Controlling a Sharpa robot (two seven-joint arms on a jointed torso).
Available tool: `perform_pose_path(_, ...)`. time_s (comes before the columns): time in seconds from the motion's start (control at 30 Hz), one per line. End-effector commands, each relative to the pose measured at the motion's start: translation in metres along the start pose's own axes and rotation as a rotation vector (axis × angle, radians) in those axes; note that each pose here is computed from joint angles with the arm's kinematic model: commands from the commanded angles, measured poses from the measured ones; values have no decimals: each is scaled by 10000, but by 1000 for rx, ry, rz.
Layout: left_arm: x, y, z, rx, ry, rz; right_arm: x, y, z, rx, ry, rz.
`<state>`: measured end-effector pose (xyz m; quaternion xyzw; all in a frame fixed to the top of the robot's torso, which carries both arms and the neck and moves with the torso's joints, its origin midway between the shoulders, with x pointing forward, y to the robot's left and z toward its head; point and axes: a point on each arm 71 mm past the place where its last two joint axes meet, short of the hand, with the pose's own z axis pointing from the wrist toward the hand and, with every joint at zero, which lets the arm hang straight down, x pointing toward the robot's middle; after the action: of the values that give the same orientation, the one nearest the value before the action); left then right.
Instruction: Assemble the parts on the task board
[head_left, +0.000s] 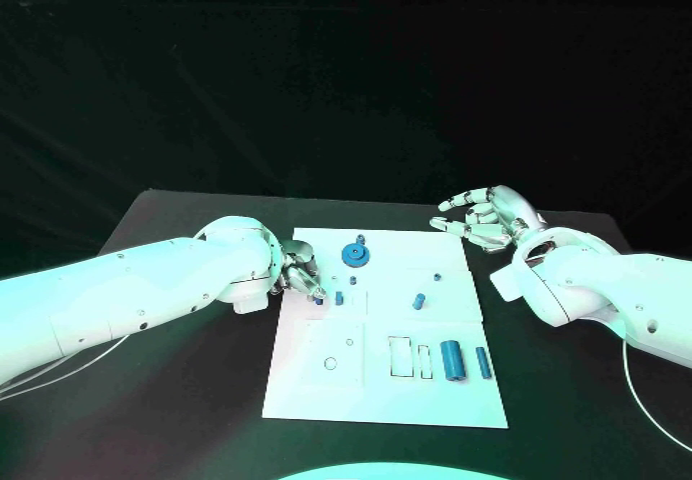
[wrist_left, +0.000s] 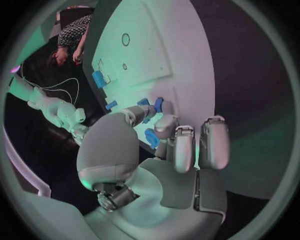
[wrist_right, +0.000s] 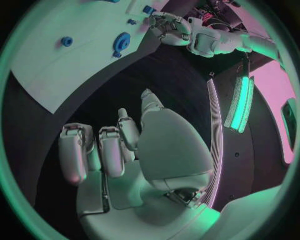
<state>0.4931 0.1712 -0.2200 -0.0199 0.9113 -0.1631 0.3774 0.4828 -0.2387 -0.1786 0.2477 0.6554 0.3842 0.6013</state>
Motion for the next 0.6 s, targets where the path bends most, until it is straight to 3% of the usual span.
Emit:
perform_pose_path(0.03, 78, -38, 20, 12, 29, 2, 12, 15, -5, -16, 12, -3)
perform_pose_path(0.6, 73, -18, 32, 5, 36, 2, 6, 13, -11, -16, 10, -3)
